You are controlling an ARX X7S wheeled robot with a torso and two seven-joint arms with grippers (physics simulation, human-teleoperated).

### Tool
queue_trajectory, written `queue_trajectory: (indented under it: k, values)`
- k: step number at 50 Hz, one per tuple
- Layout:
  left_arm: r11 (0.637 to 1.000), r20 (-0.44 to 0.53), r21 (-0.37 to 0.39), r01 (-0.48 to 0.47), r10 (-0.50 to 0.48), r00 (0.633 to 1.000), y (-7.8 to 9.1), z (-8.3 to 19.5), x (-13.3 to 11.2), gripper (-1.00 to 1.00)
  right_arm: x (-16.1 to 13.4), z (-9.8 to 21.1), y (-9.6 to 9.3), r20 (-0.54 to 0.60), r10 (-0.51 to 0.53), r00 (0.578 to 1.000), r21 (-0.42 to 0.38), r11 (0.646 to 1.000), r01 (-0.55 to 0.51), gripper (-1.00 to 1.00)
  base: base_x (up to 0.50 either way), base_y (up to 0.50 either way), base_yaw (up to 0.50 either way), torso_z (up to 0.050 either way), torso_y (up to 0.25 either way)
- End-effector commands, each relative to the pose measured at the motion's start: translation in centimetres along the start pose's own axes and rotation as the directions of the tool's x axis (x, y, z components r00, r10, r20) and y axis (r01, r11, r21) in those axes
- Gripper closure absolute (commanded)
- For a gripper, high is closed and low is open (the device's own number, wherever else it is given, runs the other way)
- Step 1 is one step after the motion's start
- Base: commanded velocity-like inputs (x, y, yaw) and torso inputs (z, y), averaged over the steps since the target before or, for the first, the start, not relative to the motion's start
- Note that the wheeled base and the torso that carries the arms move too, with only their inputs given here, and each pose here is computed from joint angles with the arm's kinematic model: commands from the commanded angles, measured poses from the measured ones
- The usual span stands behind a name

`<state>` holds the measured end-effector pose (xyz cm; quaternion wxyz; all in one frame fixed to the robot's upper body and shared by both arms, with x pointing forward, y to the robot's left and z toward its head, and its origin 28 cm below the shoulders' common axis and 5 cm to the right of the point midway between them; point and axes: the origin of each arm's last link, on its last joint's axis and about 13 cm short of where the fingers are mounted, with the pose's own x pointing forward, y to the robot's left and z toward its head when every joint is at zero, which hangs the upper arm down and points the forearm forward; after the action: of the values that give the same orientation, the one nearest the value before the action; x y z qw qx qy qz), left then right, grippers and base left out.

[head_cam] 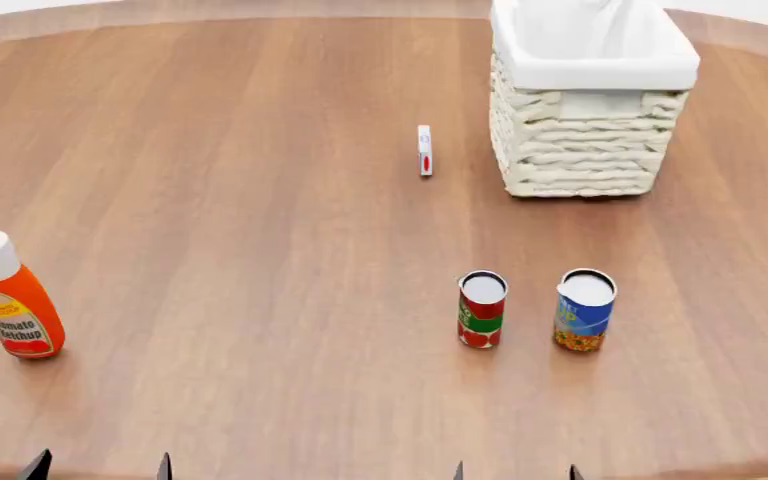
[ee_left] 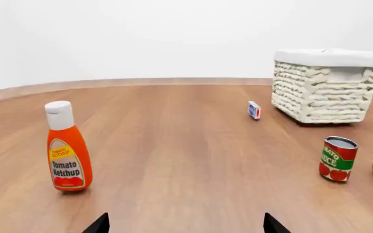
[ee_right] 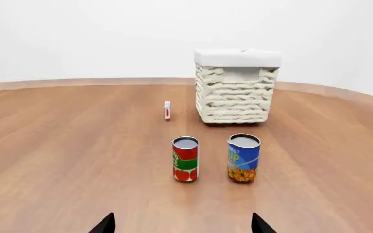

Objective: Pick up the tomato sauce, and put it in the basket.

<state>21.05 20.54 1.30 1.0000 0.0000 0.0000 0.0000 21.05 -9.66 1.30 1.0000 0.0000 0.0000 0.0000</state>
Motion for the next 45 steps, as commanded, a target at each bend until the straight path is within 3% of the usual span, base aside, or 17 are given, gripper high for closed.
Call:
queue_trajectory:
  k: [1,8,13,14,17,26,31,43,45]
  values:
    - [1.0,0.0,0.0,0.0,0.0,1.0,0.0,0.0,0.0,-1.0,0.0,0.0,0.0,0.0,0.0,1.0,0.0,1.0,0.0,-1.0,0.0,0.0,0.0,0.0,0.0]
    - [1.0,0.001,-0.03,-0.007,0.007,1.0,0.0,0.2,-0.1,-1.0,-0.1,0.1,0.1,0.011,0.005,1.0,-0.019,1.0,-0.004,-1.0,0.0,0.0,0.0,0.0,0.0]
    - [0.999,0.043,-0.039,0.003,-0.001,0.999,0.1,0.4,-0.1,-1.0,-0.1,0.5,0.2,0.019,0.028,0.999,-0.014,1.0,-0.027,-1.0,0.0,0.0,0.0,0.0,0.0]
    - [0.998,0.072,-0.065,0.004,0.0,0.997,0.2,0.7,-0.1,-1.0,-0.1,1.0,0.2,0.047,0.021,0.999,-0.048,0.999,-0.019,-1.0,0.0,0.0,0.0,0.0,0.0]
    - [1.0,0.117,0.018,-0.01,0.008,0.993,0.1,1.0,0.0,-1.0,-0.1,2.7,0.3,0.074,0.032,0.997,-0.047,0.998,-0.029,-1.0,0.0,0.0,0.0,0.0,0.0]
    - [0.998,0.258,0.01,-0.06,0.055,0.965,0.8,7.9,-1.3,-1.0,-1.0,8.1,0.2,0.142,0.068,0.988,-0.091,0.994,-0.056,-1.0,0.0,0.0,0.0,0.0,0.0]
    - [0.997,0.305,-0.037,-0.062,0.071,0.95,1.4,11.4,-2.5,-1.0,-2.5,11.4,0.6,0.201,0.085,0.976,-0.119,0.991,-0.062,-1.0,0.0,0.0,0.0,0.0,0.0]
    - [0.997,0.365,-0.041,-0.068,0.078,0.928,2.0,15.0,-3.3,-1.0,-3.9,15.1,0.6,0.273,0.063,0.96,-0.132,0.991,-0.027,-1.0,0.0,0.0,0.0,0.0,0.0]
    - [0.993,0.372,-0.119,0.001,0.043,0.927,2.2,15.8,-3.8,-1.0,-4.1,15.8,0.5,0.277,0.05,0.96,-0.134,0.991,-0.013,-1.0,0.0,0.0,0.0,0.0,0.0]
